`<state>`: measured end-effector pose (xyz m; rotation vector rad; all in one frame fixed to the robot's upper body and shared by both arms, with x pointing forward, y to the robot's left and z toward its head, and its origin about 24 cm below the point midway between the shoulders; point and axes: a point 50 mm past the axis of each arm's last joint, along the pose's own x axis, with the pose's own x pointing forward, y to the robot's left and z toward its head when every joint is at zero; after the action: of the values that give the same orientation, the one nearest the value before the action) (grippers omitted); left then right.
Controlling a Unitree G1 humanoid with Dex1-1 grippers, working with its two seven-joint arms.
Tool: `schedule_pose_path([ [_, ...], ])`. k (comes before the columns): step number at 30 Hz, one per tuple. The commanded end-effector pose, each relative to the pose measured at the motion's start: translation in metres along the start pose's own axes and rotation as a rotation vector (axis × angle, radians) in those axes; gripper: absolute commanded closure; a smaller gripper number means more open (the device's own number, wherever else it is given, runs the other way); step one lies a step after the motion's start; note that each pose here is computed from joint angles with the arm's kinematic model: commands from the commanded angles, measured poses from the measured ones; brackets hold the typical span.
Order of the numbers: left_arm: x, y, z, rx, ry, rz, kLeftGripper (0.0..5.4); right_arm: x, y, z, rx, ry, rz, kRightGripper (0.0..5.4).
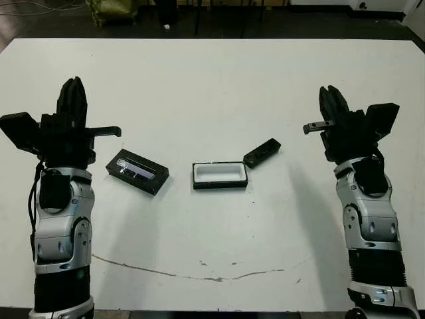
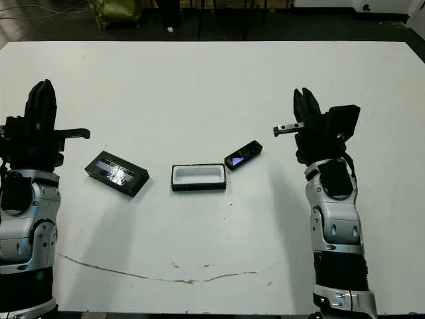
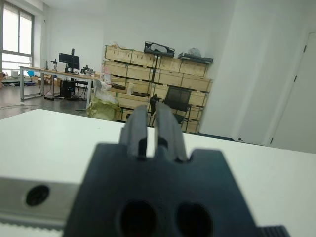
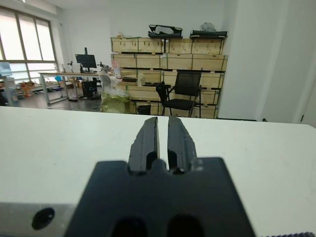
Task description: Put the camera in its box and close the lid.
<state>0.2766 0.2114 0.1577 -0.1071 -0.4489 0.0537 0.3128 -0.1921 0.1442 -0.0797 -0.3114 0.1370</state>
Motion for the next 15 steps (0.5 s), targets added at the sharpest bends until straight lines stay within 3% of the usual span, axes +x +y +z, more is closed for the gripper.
schedule_pose_path([
  [1,-0.004,0.001,-0.006,-0.004,0.04,0.005,5.38,-0.004,-0.004,-0.007,-0.004,0.026,0.002,5.4],
  [9,-0.007,0.001,-0.007,0.003,0.047,0.001,5.38,-0.003,-0.007,-0.006,-0.02,0.026,0.032,5.4],
  [15,-0.009,0.002,-0.008,0.019,0.051,0.001,5.38,0.007,-0.009,0.004,-0.109,0.031,0.033,5.4],
])
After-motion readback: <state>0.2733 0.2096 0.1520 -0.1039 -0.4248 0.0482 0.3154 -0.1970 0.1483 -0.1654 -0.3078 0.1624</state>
